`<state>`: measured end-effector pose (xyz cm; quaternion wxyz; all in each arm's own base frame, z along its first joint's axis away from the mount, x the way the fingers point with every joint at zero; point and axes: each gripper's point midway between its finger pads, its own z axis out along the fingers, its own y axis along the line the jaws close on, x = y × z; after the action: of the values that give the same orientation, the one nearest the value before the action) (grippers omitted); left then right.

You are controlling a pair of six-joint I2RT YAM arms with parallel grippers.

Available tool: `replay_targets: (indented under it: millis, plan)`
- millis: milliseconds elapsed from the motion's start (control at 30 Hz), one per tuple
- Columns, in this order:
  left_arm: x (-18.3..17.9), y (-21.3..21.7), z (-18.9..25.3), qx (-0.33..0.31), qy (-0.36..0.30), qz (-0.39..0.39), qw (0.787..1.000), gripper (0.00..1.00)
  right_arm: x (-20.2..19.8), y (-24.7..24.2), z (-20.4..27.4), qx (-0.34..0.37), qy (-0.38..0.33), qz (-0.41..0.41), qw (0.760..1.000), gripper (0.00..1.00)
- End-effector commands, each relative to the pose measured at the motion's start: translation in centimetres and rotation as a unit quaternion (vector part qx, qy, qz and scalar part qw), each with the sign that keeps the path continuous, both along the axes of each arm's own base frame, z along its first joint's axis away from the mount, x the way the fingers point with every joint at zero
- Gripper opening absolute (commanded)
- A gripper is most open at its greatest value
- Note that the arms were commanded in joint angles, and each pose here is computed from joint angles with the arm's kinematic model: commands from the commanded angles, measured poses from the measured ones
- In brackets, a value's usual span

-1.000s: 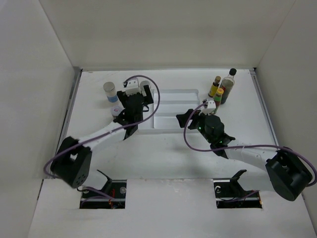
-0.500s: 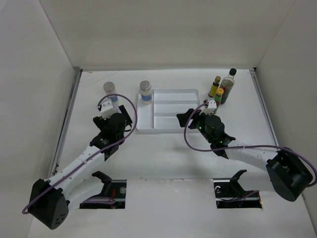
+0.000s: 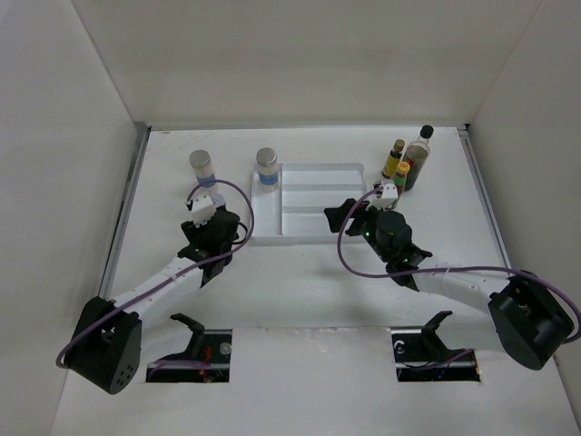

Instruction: Organize the condiment bottles

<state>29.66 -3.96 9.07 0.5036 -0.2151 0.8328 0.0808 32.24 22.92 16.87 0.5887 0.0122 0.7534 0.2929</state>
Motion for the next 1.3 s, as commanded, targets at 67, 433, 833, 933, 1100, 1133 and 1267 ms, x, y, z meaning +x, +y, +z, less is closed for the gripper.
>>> replay_targets:
  millis: [67,433,833,933,1100,1133,1267]
  plan:
    - [0.8,-0.6,0.8,-0.031,-0.035,-0.005,0.999,0.44,0.3,0.1,2.6,0.016,-0.033,-0.006,0.999,0.91]
    - [1.1,-6.4,13.5,-0.073,-0.178,-0.086,0.978,0.35,0.7,0.3,1.9,0.008,-0.024,-0.008,1.000,0.91]
    - [11.5,-15.8,12.1,-0.059,-0.167,-0.143,0.974,0.35,0.5,0.1,2.2,0.010,-0.030,-0.008,0.999,0.91]
    - [13.6,-16.1,10.6,-0.045,-0.152,-0.137,0.978,0.35,0.5,0.1,2.4,0.012,-0.032,-0.008,0.999,0.91]
    - [15.6,-16.8,8.4,-0.035,-0.129,-0.141,0.981,0.36,0.6,0.2,2.2,0.007,-0.030,-0.008,1.000,0.91]
    - [15.8,-16.7,8.1,-0.033,-0.126,-0.139,0.982,0.36,0.5,0.1,2.4,0.010,-0.032,-0.008,0.999,0.91]
    - [15.5,-16.4,6.9,-0.022,-0.110,-0.135,0.985,0.38,0.5,0.1,2.2,0.008,-0.030,-0.008,0.999,0.91]
